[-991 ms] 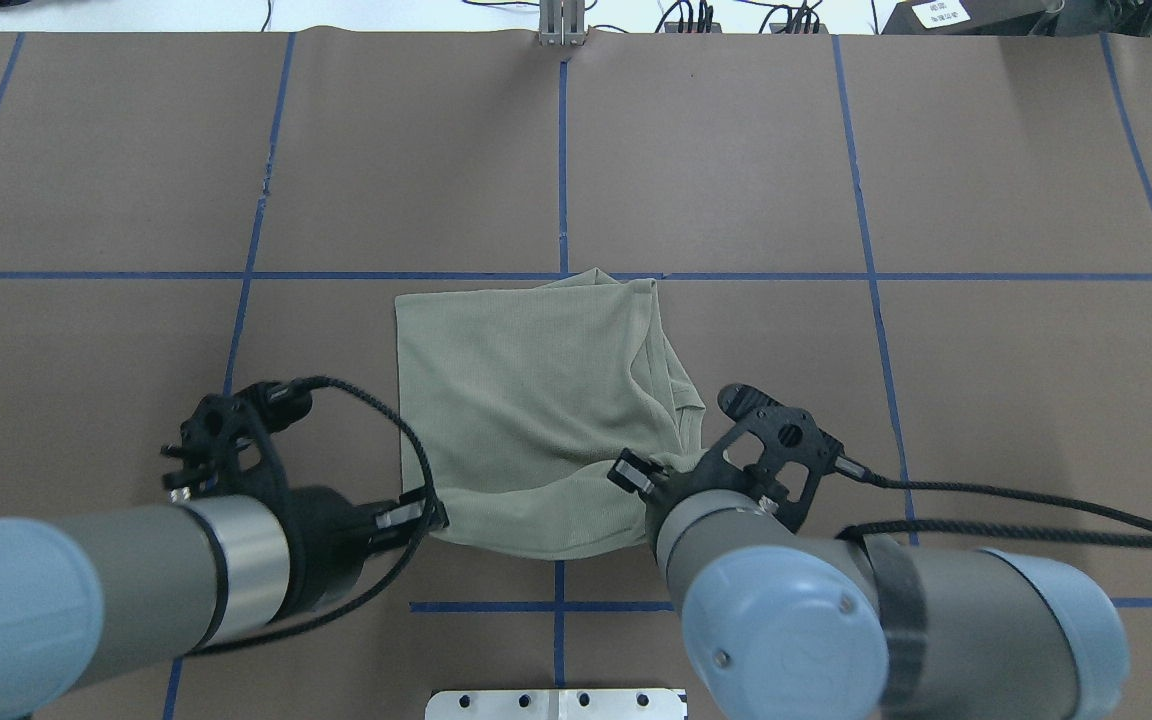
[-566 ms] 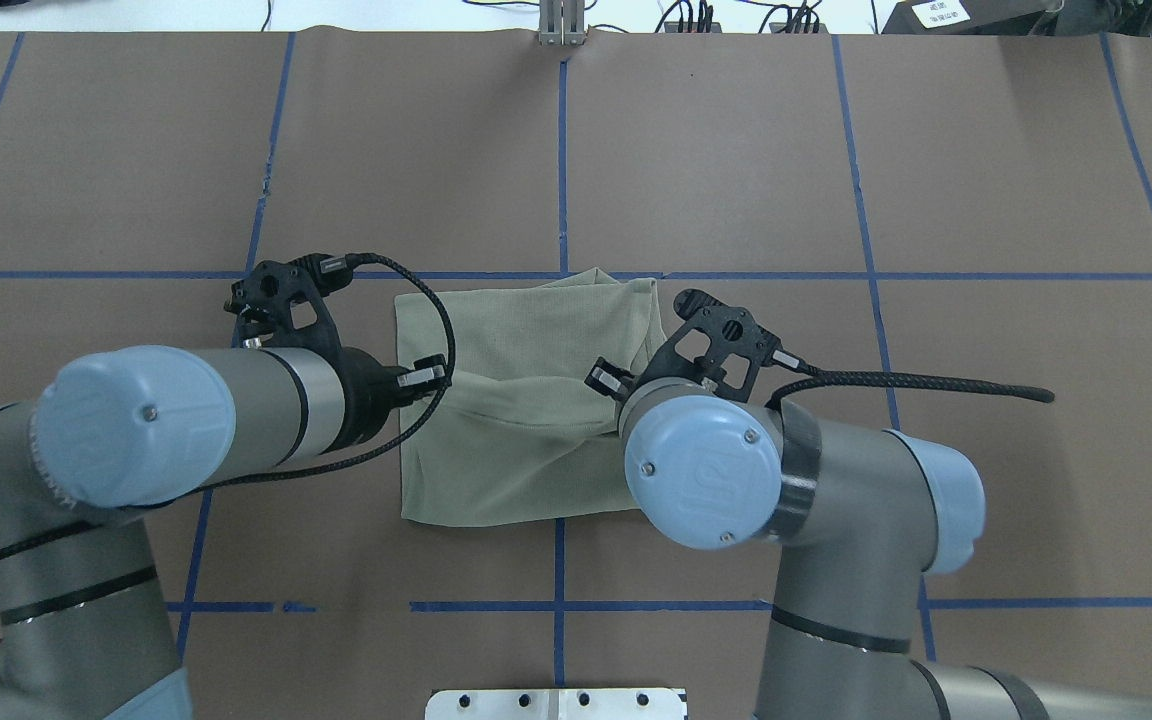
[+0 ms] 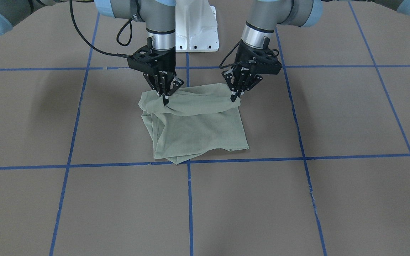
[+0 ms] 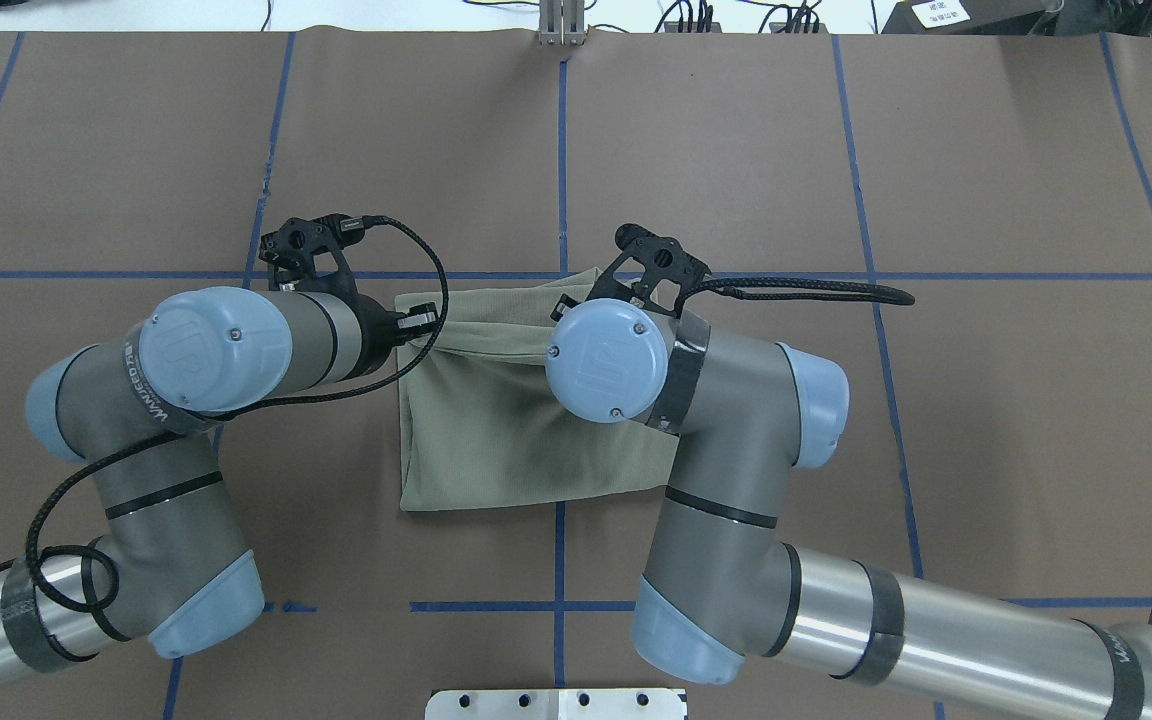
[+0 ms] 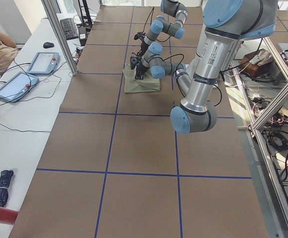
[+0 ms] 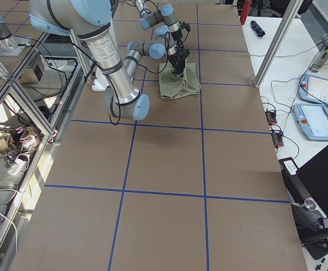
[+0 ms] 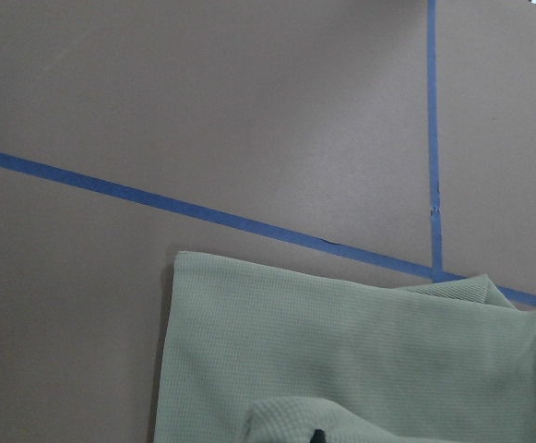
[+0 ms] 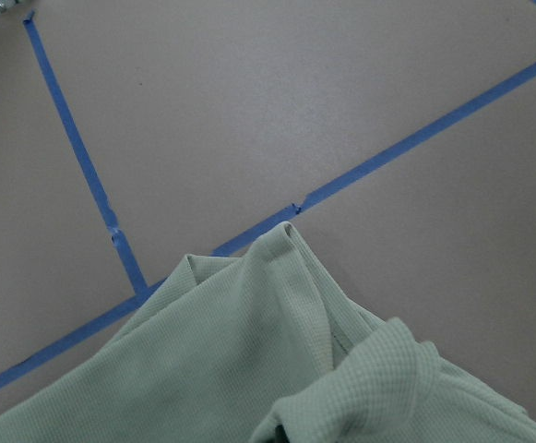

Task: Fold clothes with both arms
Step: 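Fold the held edge over onto the far half of the shirt with both grippers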

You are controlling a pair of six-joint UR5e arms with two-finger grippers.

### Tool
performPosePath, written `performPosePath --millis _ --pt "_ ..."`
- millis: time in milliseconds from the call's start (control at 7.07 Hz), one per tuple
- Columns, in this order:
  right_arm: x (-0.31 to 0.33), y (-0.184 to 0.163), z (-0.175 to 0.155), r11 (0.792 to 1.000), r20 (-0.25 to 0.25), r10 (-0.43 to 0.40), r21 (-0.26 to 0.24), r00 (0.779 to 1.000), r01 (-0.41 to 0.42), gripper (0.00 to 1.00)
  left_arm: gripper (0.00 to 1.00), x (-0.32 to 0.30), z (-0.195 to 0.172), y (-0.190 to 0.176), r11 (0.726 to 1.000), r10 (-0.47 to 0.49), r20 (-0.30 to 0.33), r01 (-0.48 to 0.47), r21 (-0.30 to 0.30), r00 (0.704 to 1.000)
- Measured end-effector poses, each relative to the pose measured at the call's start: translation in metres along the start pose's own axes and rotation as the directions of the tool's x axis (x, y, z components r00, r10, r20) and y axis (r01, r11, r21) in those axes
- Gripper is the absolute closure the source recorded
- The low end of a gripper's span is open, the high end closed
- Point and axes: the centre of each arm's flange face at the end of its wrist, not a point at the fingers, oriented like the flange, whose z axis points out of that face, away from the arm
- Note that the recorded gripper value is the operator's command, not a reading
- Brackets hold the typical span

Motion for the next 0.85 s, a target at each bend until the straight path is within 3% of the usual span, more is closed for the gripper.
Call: performPosePath --millis 283,425,566,849 --pt "-0.013 -0.014 0.032 1.000 -0.012 -0.024 -0.003 1.000 0.024 1.00 1.00 -0.007 0.025 -0.001 1.000 0.002 0.016 -0.002 0.003 1.000" --pt "-0.014 -0.021 0.040 0.999 -0.022 -0.040 -0.005 0.999 0.040 0.31 0.35 -0.006 0.032 -0.002 1.000 0.002 0.021 -0.002 0.004 1.000" --pt "-0.013 -0.024 0.045 0.999 -0.031 -0.054 -0.005 0.998 0.054 0.00 0.00 -0.004 0.034 -0.002 1.000 0.006 0.022 -0.006 0.004 1.000" --pt "-0.015 -0.025 0.050 0.992 -0.039 -0.122 -0.008 0.992 0.122 0.00 0.00 0.000 0.031 -0.003 0.996 0.092 0.013 -0.092 0.000 0.996"
